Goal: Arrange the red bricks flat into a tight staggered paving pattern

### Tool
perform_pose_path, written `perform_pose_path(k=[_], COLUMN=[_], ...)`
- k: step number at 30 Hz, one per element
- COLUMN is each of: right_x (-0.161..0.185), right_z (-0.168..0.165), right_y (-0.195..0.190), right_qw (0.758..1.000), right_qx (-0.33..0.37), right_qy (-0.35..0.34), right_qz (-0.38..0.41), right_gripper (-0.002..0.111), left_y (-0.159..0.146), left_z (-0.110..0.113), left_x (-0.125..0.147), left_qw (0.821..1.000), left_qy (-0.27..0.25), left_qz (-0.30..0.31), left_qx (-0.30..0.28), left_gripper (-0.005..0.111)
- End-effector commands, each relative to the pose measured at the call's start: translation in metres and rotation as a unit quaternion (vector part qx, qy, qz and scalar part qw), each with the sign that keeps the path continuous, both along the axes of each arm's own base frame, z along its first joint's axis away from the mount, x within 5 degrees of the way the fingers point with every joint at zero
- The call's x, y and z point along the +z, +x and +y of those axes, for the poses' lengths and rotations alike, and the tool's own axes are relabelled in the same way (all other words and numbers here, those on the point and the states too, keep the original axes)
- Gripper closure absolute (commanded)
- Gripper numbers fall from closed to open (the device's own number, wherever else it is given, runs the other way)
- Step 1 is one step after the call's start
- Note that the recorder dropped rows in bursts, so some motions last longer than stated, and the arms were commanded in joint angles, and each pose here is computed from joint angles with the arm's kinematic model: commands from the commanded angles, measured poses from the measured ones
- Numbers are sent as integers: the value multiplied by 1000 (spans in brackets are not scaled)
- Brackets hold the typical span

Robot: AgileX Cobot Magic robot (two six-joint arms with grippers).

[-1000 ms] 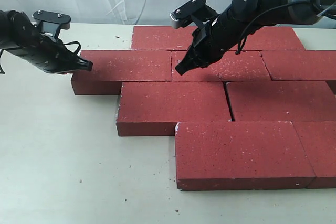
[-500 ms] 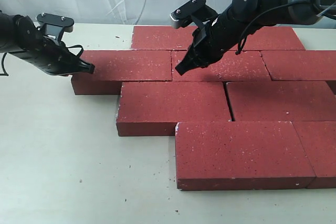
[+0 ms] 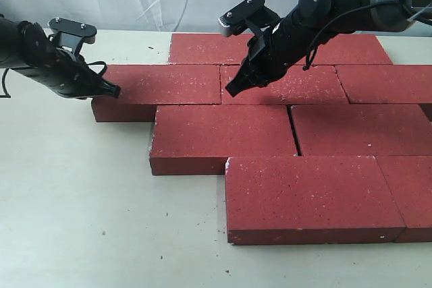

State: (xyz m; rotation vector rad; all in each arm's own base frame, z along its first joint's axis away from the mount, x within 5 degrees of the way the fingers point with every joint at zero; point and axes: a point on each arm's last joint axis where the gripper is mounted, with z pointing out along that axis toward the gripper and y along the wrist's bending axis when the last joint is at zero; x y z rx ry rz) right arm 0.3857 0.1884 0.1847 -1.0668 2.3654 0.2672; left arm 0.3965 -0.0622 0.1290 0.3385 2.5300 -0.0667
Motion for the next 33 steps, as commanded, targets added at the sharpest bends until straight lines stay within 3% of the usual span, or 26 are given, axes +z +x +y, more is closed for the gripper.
perform_pose_path(k=[1,17,26,33], right_x=[0,0,15,28], right_z=[-2,-2,0,-10], right_y=[0,-1,11,12], right_qw=[1000,1000,999,998], right_qx=[1,2,7,-25], right_qy=[-3,-3,-7,-63], right_qz=[2,3,-45,-12], right_gripper=[109,109,109,109], left_y=[1,-8,-20,-16], left_z=[4,14,14,13], left_x=[1,36,68,95], left_qw=[1000,1000,1000,997], left_qy=[2,3,-3,-28], left_qz=[-6,-7,-10,-73], left_qx=[4,4,-1,17], left_gripper=[107,107,107,107])
